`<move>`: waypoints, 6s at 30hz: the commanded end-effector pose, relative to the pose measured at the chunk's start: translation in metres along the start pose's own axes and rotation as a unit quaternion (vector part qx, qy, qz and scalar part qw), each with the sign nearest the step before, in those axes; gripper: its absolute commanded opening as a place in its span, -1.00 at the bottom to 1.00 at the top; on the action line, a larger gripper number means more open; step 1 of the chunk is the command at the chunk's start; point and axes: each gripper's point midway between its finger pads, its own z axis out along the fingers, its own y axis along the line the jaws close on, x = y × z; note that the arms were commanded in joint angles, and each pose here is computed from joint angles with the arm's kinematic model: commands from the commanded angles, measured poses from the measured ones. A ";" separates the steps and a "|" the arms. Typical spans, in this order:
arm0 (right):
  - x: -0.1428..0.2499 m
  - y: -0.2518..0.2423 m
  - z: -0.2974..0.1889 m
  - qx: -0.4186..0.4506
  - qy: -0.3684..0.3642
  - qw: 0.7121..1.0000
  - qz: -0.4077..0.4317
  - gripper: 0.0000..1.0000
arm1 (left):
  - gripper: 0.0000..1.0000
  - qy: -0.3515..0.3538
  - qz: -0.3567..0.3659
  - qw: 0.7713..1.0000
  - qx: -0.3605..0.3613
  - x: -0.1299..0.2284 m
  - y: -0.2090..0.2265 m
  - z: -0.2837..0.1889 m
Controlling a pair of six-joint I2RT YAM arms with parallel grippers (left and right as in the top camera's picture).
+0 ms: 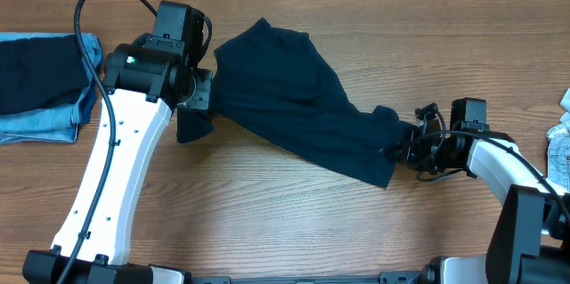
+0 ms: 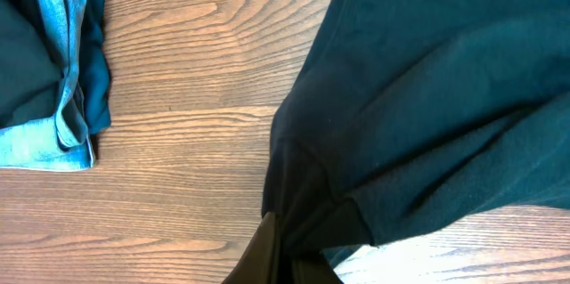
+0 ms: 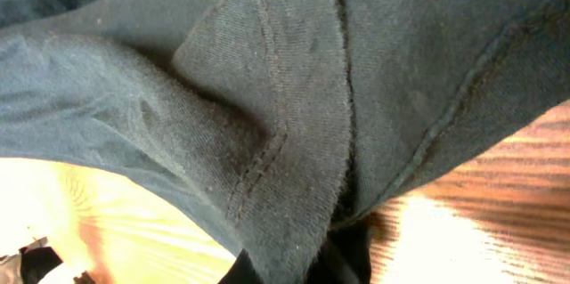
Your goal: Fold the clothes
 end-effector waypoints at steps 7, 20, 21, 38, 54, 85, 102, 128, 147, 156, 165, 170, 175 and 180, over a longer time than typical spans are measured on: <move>0.003 0.018 -0.005 -0.042 0.012 0.999 0.006 -0.92 | -0.92 -0.018 0.001 1.000 0.001 -0.009 0.003 -0.008; -0.048 0.062 -0.077 0.004 -0.092 0.993 -0.076 -0.92 | -0.92 -0.018 0.001 1.000 0.001 -0.009 0.003 -0.008; -0.051 0.061 -0.084 0.018 -0.099 0.992 -0.076 -0.92 | -0.92 -0.018 0.001 1.000 0.001 -0.009 0.003 -0.008; -0.056 0.027 -0.128 0.040 -0.128 0.991 0.008 -0.92 | -0.92 -0.020 0.005 1.000 -0.001 -0.010 0.003 -0.008; -0.039 0.083 -0.138 -0.095 -0.098 0.987 -0.085 -0.71 | -0.92 -0.022 0.004 1.000 -0.001 -0.011 0.003 -0.008; -0.005 -0.001 -0.062 -0.010 -0.003 0.996 0.086 -0.12 | -0.92 -0.022 0.004 1.000 0.001 -0.011 0.003 -0.008; -0.013 -0.004 -0.027 0.069 0.007 0.995 0.066 -0.10 | -0.92 -0.020 0.004 1.000 0.001 -0.010 0.003 -0.008; -0.010 0.002 -0.013 0.039 -0.001 0.997 0.069 -0.83 | -0.92 -0.017 0.005 1.000 0.001 -0.008 0.003 -0.008; -0.047 0.049 -0.102 0.083 -0.106 0.991 -0.003 -0.92 | -0.92 -0.016 0.009 1.000 0.000 -0.008 0.003 -0.008; -0.049 0.019 -0.146 0.162 -0.149 0.974 0.059 -0.92 | -0.92 -0.020 0.008 1.000 -0.007 -0.010 0.006 -0.008; -0.084 0.093 -0.177 -0.034 -0.236 0.966 -0.100 -0.92 | -0.92 -0.034 -0.009 0.999 -0.020 -0.016 0.010 -0.009; -0.101 0.085 -0.194 0.012 -0.288 0.953 -0.093 -0.92 | -0.92 -0.038 -0.011 0.999 -0.020 -0.018 0.010 -0.009; -0.109 0.093 -0.206 0.008 -0.309 0.946 -0.093 -0.92 | -0.92 -0.091 -0.048 0.995 -0.005 -0.045 0.011 -0.016; -0.121 0.098 -0.215 0.005 -0.333 0.937 -0.105 -0.92 | -0.92 -0.187 -0.070 0.980 0.007 -0.092 0.010 -0.031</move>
